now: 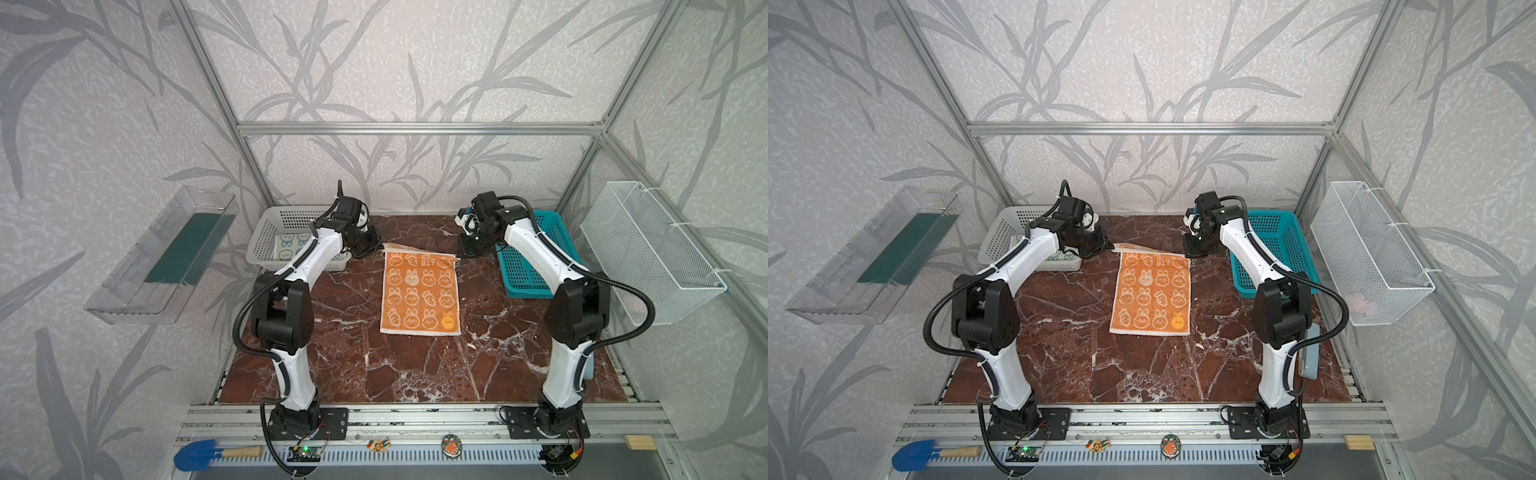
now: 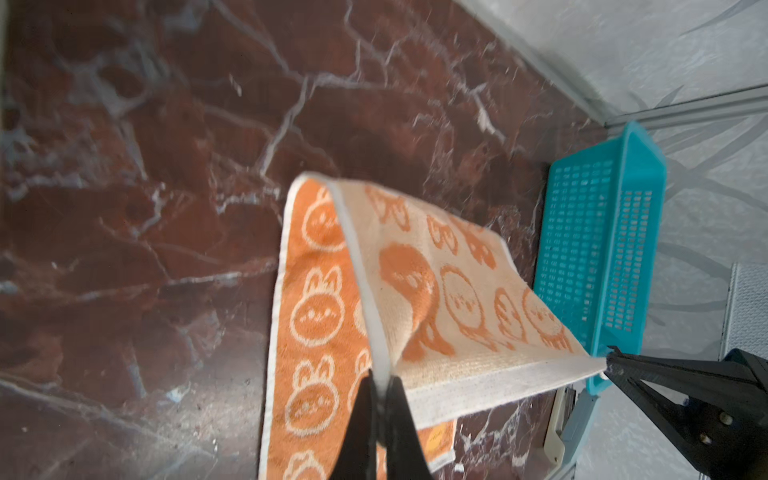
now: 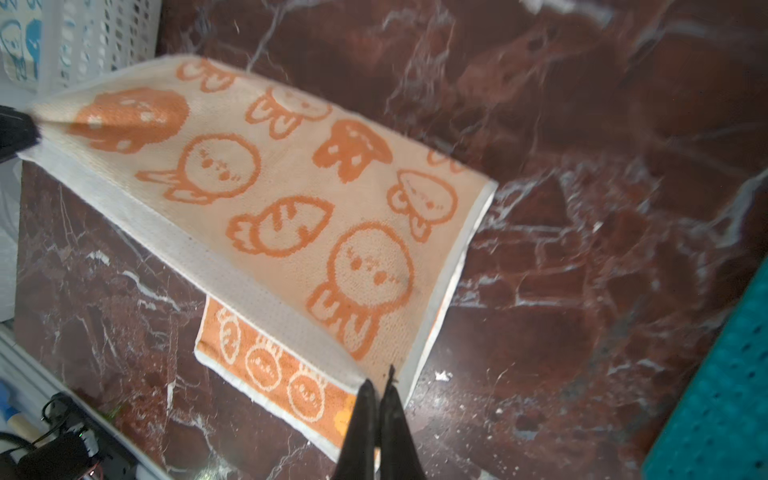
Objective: Fold and stack the towels
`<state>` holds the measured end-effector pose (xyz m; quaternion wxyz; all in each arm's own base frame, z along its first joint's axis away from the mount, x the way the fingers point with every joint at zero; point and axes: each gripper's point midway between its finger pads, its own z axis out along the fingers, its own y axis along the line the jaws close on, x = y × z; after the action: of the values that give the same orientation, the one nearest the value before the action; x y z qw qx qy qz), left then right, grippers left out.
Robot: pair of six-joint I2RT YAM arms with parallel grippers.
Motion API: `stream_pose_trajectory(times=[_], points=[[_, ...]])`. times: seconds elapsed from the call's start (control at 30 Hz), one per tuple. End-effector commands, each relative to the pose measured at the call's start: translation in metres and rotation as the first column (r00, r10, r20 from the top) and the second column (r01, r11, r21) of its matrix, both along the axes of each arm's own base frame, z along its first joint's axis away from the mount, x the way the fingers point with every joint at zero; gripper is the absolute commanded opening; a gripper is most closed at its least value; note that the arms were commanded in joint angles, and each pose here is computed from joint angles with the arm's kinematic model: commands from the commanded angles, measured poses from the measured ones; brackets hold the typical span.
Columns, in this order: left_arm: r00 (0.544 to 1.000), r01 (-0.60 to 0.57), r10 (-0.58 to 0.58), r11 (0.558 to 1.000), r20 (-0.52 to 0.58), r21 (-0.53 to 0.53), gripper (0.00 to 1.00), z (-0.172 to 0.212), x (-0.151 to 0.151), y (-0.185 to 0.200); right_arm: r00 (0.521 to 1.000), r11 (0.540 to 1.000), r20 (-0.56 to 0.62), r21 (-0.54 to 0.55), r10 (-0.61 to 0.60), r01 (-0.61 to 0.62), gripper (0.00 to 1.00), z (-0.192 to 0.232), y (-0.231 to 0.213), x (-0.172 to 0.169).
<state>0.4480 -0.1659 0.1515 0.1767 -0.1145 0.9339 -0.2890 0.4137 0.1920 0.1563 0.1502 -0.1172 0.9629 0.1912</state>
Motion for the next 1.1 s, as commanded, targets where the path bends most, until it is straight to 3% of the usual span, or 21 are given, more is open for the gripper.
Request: stream_pose_trajectory(times=[0.0, 0.3, 0.6, 0.8, 1.07], points=[[1.000, -0.028, 0.028, 1.000, 0.000, -0.013, 0.00, -0.005, -0.023, 0.007, 0.999, 0.999, 0.027, 0.037, -0.036, 0.035, 0.00, 0.001, -0.005, -0.012], [0.995, -0.056, 0.056, 0.998, -0.077, -0.002, 0.00, -0.050, -0.092, 0.017, 0.997, 0.999, -0.061, -0.006, -0.054, 0.053, 0.00, -0.054, -0.019, -0.065], [0.987, -0.044, 0.046, 0.999, -0.154, 0.017, 0.00, -0.093, -0.128, 0.014, 0.980, 0.997, -0.180, -0.028, -0.080, 0.076, 0.00, -0.107, -0.022, -0.099], [0.983, -0.028, 0.037, 0.998, -0.180, 0.050, 0.00, -0.110, -0.120, 0.013, 0.970, 0.996, -0.224, -0.021, -0.091, 0.088, 0.00, -0.124, -0.014, -0.089], [0.984, -0.019, 0.029, 0.998, -0.175, 0.058, 0.00, -0.102, -0.070, 0.011, 0.976, 0.996, -0.199, -0.044, -0.087, 0.079, 0.00, -0.112, -0.002, -0.040]])
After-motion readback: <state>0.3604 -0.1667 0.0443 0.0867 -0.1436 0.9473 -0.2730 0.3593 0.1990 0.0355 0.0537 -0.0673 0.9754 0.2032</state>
